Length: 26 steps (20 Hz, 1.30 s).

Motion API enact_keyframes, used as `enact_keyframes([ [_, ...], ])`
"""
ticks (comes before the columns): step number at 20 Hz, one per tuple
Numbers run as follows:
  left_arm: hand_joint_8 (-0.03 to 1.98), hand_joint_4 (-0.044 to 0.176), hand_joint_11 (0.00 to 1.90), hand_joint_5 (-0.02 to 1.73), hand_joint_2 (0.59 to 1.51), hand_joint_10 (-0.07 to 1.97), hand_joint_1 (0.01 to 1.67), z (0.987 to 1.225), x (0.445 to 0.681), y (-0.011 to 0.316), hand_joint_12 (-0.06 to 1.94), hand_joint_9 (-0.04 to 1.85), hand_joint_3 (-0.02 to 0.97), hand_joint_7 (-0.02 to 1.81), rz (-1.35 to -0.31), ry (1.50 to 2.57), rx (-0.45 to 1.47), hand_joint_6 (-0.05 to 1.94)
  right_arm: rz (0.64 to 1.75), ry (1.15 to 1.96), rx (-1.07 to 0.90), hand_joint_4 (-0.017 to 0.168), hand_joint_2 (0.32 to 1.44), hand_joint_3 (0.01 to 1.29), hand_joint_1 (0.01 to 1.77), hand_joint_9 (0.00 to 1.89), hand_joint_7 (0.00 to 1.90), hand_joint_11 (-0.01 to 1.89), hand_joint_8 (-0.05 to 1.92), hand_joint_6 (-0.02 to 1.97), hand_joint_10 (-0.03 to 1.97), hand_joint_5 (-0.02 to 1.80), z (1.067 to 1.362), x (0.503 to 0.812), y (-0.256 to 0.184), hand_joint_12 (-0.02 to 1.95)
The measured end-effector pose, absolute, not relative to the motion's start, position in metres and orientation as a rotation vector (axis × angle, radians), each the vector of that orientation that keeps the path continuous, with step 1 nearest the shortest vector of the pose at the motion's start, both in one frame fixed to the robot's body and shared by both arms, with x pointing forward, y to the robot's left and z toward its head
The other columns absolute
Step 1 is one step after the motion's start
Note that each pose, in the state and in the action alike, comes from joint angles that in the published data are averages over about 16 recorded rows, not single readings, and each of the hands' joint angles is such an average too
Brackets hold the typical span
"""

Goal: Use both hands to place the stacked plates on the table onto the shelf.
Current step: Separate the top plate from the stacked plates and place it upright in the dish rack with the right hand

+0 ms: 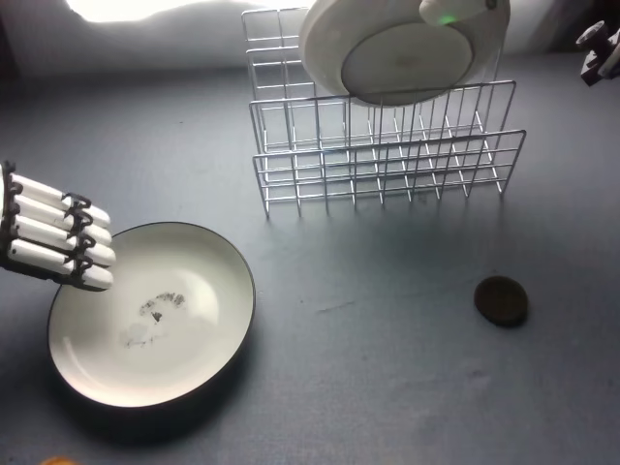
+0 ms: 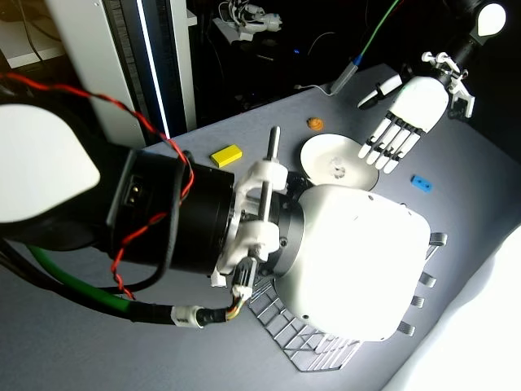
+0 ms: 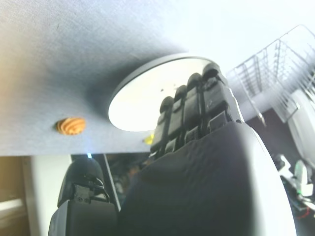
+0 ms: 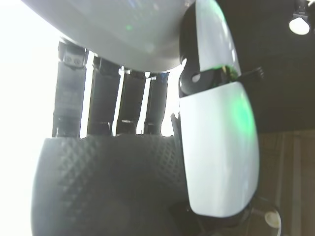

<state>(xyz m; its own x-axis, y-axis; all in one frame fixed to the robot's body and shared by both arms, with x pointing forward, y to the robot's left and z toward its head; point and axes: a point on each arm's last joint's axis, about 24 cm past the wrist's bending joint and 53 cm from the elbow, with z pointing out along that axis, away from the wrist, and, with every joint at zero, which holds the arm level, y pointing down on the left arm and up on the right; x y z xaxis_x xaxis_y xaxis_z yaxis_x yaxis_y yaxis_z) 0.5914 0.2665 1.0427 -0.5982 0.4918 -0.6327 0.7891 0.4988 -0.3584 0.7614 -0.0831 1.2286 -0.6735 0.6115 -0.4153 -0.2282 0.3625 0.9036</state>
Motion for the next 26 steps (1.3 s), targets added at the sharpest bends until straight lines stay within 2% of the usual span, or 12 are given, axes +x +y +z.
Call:
enact_keyframes([
  [7,-0.01,0.004,0.02,0.02,1.161,0.01,0.02,1.038,0.590,0.269,-0.01,0.02,0.003,0.02,-0.874,2.304,1.063,0.02,1.376,1.884,0.363,-0.003,1.00,0.01,1.21,1.30,1.11,0.92,0.67,0.92,0.00,0.97,1.214,0.773,-0.081,1.10],
  [14,-0.01,0.005,0.02,0.02,1.162,0.01,0.02,1.036,0.590,0.271,-0.01,0.02,0.003,0.01,-0.866,2.309,1.068,0.02,1.355,1.906,0.389,-0.007,1.02,0.01,1.19,1.23,1.06,0.84,0.54,0.96,0.00,0.92,1.197,0.780,-0.080,1.13],
  [21,-0.01,0.004,0.02,0.02,1.164,0.01,0.02,1.034,0.590,0.271,-0.01,0.02,0.003,0.01,-0.862,2.311,1.074,0.02,1.345,1.916,0.401,-0.006,1.04,0.01,1.13,1.02,0.94,0.59,0.22,0.59,0.01,0.83,1.187,0.781,-0.080,1.24],
  [26,-0.01,0.003,0.02,0.02,1.165,0.01,0.02,1.033,0.589,0.271,-0.01,0.02,0.004,0.01,-0.859,2.312,1.078,0.02,1.355,1.903,0.398,-0.004,1.05,0.01,1.10,0.88,0.86,0.41,0.05,0.31,0.01,0.76,1.192,0.782,-0.079,1.33],
])
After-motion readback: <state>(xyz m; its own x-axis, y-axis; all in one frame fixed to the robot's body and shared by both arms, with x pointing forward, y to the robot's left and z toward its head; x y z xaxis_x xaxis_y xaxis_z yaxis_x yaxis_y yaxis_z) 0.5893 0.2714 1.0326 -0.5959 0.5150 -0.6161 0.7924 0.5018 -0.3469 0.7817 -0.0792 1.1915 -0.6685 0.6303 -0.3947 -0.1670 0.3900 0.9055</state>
